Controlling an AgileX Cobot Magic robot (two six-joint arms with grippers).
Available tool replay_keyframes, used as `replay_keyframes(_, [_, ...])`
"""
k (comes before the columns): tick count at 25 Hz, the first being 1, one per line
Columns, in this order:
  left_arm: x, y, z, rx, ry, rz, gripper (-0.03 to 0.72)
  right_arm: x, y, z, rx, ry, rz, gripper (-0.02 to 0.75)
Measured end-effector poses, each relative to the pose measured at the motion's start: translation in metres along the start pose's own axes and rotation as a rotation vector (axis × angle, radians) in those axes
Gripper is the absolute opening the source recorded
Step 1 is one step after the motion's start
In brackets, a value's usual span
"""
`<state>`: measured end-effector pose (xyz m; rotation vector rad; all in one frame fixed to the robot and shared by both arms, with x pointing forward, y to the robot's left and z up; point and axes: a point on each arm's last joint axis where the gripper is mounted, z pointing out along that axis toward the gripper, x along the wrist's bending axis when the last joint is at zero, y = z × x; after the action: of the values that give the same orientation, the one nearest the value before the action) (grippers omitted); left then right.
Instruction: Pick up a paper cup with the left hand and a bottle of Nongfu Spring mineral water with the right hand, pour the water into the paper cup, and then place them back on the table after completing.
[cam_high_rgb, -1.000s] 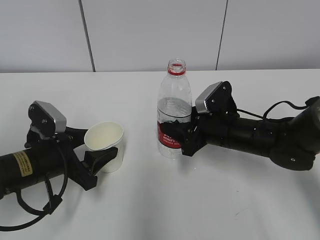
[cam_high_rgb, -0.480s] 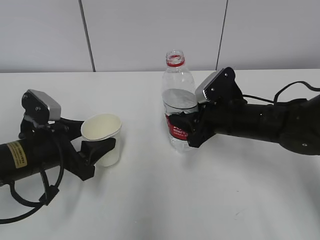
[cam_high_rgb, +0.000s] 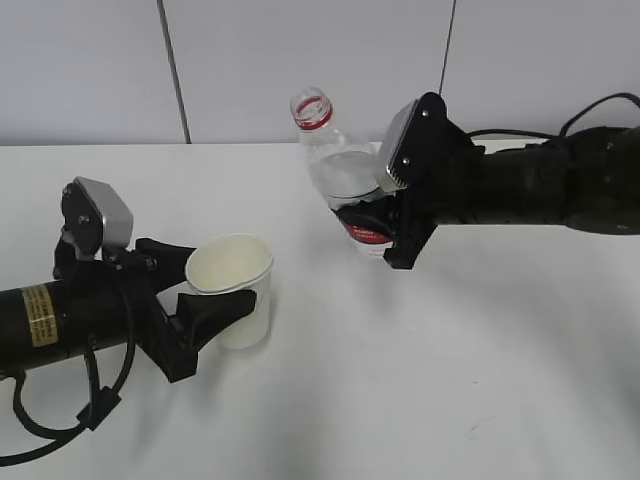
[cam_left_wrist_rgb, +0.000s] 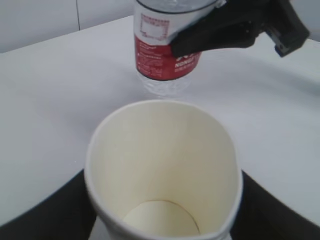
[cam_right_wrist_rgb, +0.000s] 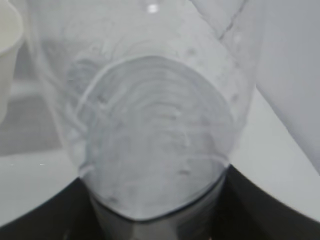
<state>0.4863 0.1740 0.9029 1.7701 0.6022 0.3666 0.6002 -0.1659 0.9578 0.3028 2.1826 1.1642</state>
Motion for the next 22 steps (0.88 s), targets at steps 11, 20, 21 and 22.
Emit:
replay_keyframes(11, [-0.009,0.001,0.004,-0.003,-0.054,0.019,0.466,0.003,0.028,0.017,0.074,0.034,-0.245,0.379])
replay_keyframes(20, [-0.010,0.019,-0.004,-0.016,-0.023,0.076,0.465,0.001,0.026,0.017,0.131,0.035,-0.338,0.378])
replay_keyframes(21, [-0.010,0.020,-0.005,-0.001,-0.012,0.083,0.465,0.001,0.026,0.017,0.134,0.038,-0.348,0.378])
replay_keyframes(22, [-0.009,0.022,-0.007,0.005,-0.005,0.091,0.465,0.001,0.026,0.017,0.137,0.040,-0.360,0.378])
